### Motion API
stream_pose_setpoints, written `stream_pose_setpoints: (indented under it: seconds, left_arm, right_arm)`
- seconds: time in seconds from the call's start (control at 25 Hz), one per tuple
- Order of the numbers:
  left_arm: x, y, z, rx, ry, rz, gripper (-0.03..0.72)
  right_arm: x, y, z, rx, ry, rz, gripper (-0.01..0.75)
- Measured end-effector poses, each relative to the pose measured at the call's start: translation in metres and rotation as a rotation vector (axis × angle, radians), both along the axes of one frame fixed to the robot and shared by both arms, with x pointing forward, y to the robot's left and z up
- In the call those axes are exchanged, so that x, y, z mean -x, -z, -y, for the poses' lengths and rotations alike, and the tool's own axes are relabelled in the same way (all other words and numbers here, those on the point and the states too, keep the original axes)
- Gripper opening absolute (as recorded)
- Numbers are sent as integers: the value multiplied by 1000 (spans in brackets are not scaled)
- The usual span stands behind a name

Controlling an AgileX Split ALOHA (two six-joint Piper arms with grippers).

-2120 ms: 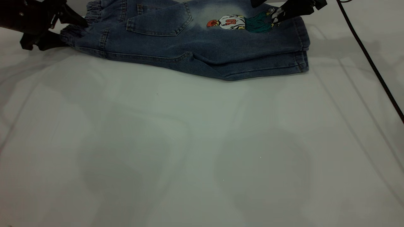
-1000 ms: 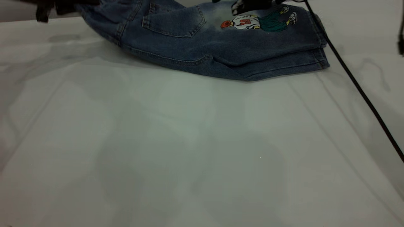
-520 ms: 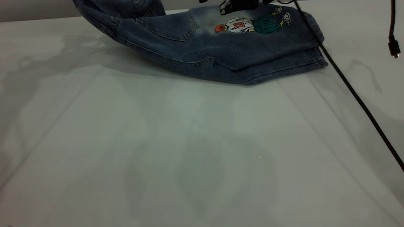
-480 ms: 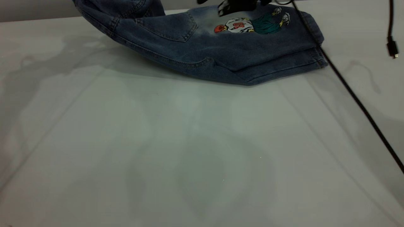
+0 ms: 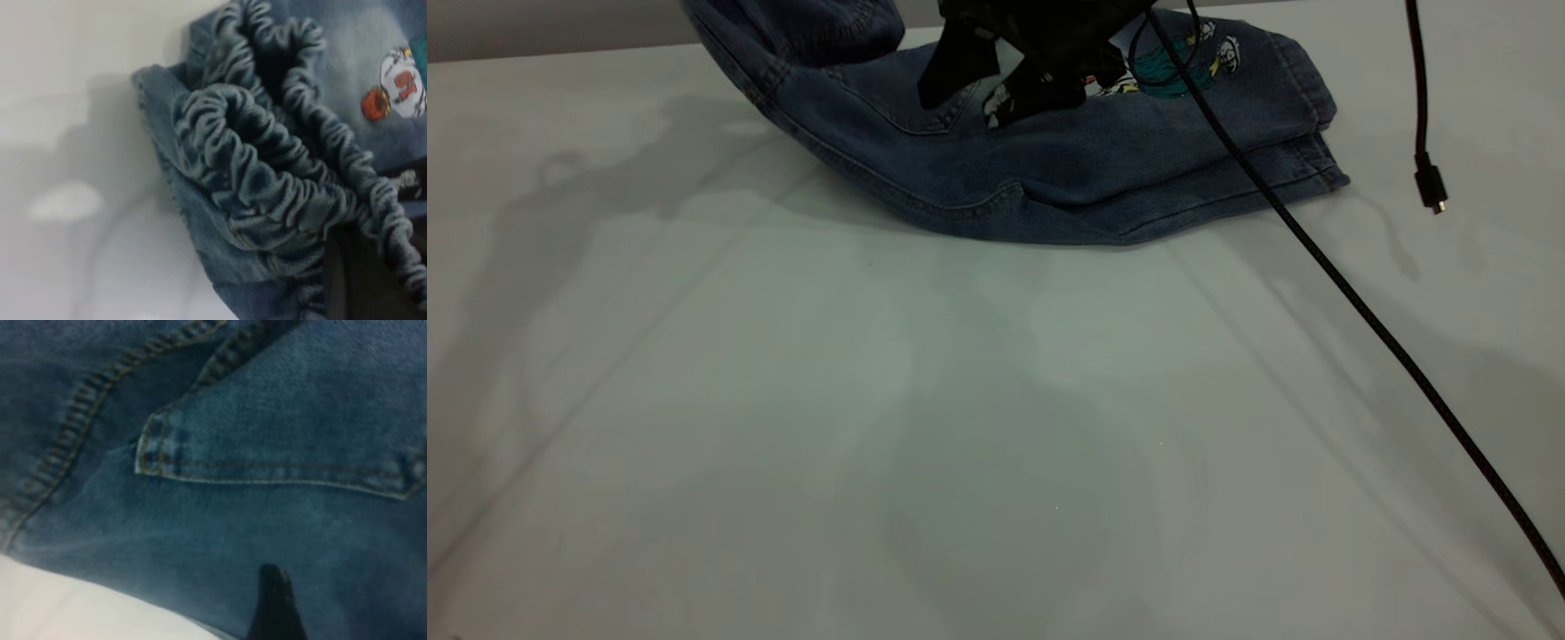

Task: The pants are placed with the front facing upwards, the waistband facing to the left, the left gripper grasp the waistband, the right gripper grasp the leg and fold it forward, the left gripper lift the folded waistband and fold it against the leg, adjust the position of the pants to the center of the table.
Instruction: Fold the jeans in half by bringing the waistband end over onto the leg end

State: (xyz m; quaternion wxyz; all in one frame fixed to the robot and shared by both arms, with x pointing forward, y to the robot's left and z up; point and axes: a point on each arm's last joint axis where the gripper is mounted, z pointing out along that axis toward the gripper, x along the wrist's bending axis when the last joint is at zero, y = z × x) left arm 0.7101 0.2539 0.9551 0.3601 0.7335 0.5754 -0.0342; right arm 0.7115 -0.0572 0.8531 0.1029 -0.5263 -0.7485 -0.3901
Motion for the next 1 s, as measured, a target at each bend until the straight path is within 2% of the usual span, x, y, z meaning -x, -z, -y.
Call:
stream_pose_setpoints:
  seconds: [0.24,0.6,0.88,1.0]
  left_arm:
    - [1,1,19,-38,42,18,109]
    - [1,-3,49,-45,78,63,109]
    - [-3,-28,78,-25,125,132,109]
    - [-5,-39,88,-20,143,171,109]
  right_arm:
    - [1,16,4,80,-21,4,431]
    - [3,23,11,213,-90,33,432]
    - [9,9,1,181,-116,30,437]
    - [6,-19,1,175,-115,91,437]
